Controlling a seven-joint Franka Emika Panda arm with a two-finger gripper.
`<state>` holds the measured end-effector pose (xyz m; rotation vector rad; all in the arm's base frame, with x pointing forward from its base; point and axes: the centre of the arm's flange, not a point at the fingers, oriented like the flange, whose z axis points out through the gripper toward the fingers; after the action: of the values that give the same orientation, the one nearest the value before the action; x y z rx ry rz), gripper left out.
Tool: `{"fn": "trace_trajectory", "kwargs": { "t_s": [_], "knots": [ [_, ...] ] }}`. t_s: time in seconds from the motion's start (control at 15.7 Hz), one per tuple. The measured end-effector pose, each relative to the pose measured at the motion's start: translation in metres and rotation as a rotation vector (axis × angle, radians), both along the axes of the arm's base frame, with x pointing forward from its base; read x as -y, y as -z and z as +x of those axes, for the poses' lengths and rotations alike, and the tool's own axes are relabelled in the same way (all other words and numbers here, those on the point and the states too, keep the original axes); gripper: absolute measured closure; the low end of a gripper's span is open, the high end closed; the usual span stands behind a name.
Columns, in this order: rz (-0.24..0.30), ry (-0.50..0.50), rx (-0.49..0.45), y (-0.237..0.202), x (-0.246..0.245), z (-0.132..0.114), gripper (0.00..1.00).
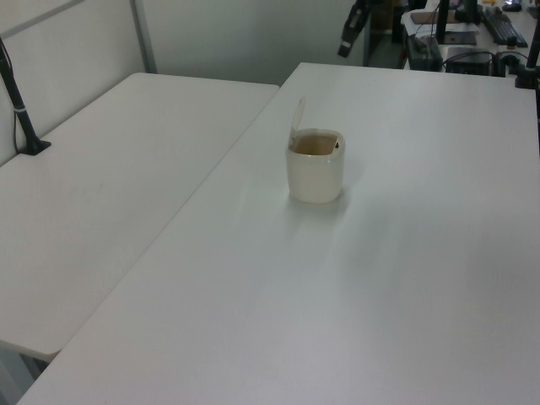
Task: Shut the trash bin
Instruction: 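Move the gripper down toward the open lid of the cream bin, then push the raised lid down onto the bin rim with the gripper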
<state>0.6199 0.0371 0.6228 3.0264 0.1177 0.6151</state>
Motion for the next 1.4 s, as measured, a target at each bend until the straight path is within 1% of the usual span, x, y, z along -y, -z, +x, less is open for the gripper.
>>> {"fn": "trace_trajectory", "kwargs": {
  "t_s": [0.32,0.64,0.95,1.15,1.4],
  "knots": [
    [0.030,0.026,0.141,0.025,-0.005,0.036,0.99],
    [0.051,0.038,0.210,0.058,-0.011,0.061,0.99],
    [0.051,0.018,0.181,0.090,-0.027,0.073,0.99],
    [0.050,0.014,0.164,0.099,-0.031,0.074,0.99],
    [0.038,0.015,0.074,0.110,-0.034,0.070,0.99]
  ]
}}
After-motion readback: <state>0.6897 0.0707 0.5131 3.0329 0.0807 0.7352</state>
